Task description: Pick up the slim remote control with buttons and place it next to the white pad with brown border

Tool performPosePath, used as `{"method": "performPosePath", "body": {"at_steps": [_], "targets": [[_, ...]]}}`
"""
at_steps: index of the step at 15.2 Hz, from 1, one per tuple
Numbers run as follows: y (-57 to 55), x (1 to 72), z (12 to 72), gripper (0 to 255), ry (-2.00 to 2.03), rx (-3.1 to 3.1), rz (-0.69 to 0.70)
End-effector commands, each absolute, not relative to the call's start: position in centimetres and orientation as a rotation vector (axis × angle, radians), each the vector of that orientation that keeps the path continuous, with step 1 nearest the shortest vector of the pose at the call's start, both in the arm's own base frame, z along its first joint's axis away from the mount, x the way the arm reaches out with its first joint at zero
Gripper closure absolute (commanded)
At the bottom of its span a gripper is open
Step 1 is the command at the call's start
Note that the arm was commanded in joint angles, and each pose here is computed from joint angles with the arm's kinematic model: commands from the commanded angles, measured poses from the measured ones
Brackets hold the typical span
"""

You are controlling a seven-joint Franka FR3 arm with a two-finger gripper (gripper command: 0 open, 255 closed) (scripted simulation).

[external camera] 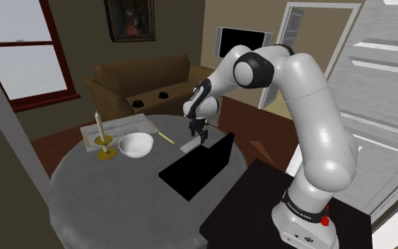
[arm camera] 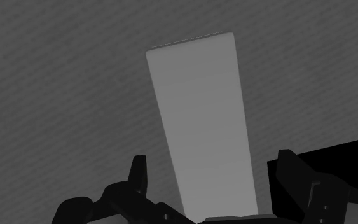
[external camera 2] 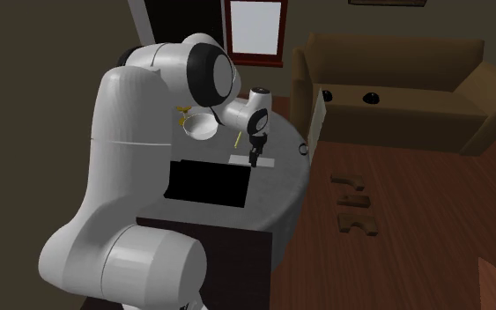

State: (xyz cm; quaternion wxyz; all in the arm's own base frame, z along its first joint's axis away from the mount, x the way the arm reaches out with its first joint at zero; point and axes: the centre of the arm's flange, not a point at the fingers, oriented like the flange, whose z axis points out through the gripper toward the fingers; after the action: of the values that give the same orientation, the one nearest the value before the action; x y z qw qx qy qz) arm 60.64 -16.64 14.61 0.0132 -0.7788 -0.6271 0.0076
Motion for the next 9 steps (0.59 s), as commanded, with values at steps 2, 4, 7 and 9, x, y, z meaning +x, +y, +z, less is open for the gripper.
{"method": "performPosePath", "body": {"at_steps": [2,4,7,9], "targets": [[-16.38,60.62,13.72,255,-1.966,-2.435,0.021],[-16.22,60.56,13.70,255,-1.967,-2.435,0.021],[-16.06,60.72,13.72,255,-1.966,-2.435,0.021],[-16.40,60.34,13.76,255,-1.966,-2.435,0.021]]}}
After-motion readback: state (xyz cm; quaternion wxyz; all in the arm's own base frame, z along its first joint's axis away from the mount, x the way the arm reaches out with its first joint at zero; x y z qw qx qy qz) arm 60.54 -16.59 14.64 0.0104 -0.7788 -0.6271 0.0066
